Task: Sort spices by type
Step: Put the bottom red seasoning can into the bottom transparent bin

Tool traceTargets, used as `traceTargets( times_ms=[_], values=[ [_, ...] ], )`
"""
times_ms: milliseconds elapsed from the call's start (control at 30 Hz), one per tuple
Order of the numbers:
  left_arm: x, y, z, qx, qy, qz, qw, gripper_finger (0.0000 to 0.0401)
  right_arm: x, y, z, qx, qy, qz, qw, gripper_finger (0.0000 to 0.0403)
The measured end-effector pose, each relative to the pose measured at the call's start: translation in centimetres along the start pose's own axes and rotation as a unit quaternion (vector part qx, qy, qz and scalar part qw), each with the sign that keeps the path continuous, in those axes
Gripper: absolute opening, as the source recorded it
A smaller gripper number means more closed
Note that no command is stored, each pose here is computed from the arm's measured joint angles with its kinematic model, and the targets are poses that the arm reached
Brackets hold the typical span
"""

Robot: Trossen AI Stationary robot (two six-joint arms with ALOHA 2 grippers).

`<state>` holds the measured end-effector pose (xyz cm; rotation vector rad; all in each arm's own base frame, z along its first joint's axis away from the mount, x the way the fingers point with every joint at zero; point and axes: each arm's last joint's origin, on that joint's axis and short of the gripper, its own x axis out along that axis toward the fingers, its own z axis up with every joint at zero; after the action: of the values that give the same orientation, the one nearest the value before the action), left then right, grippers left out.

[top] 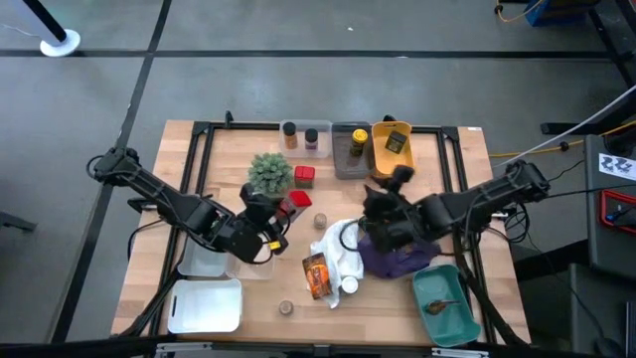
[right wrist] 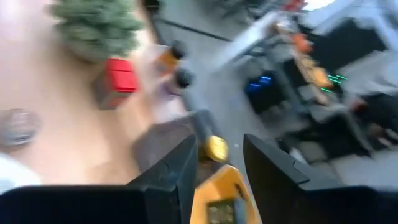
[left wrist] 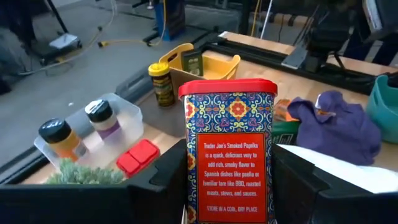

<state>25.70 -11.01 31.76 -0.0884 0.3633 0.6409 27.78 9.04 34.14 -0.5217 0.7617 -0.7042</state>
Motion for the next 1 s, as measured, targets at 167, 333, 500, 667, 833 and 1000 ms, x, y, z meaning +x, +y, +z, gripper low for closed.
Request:
traceTargets(
  times_ms=[167, 333, 500, 667, 833, 1000],
  values=[
    [0.0, -0.2, 0.2, 0.009, -0.007, -0.005, 1.0, 0.0163, 2.0, 0.0, 2.3, -0.029, -0.036, 0.169, 0.985, 0.0131],
    [-0.3, -0.3, 0.1, 0.015, -0.006, -0.009, 1.0, 0.0164, 4.4, -0.9, 3.7, -0.001, -0.092, 0.252, 0.963, 0.0131],
    [-0.9, -0.7, 0.0, 0.02, -0.018, -0.013, 1.0, 0.0164, 7.9, -0.7, 3.1, 0.045, -0.12, 0.248, 0.96, 0.0131],
    [-1.2, -0.8, 0.0, 0.019, -0.024, -0.014, 0.999, 0.0164, 9.8, 0.0, 2.6, 0.093, -0.178, 0.264, 0.943, 0.0131],
    [-1.1, -0.9, 0.2, 0.011, -0.029, -0.016, 0.999, 0.0164, 9.8, 0.3, 3.0, 0.117, -0.234, 0.289, 0.921, 0.0131],
    [-1.2, -1.0, 0.4, 0.009, -0.036, -0.017, 0.999, 0.0164, 9.5, 0.3, 3.3, 0.118, -0.261, 0.323, 0.902, 0.0131]
  ],
)
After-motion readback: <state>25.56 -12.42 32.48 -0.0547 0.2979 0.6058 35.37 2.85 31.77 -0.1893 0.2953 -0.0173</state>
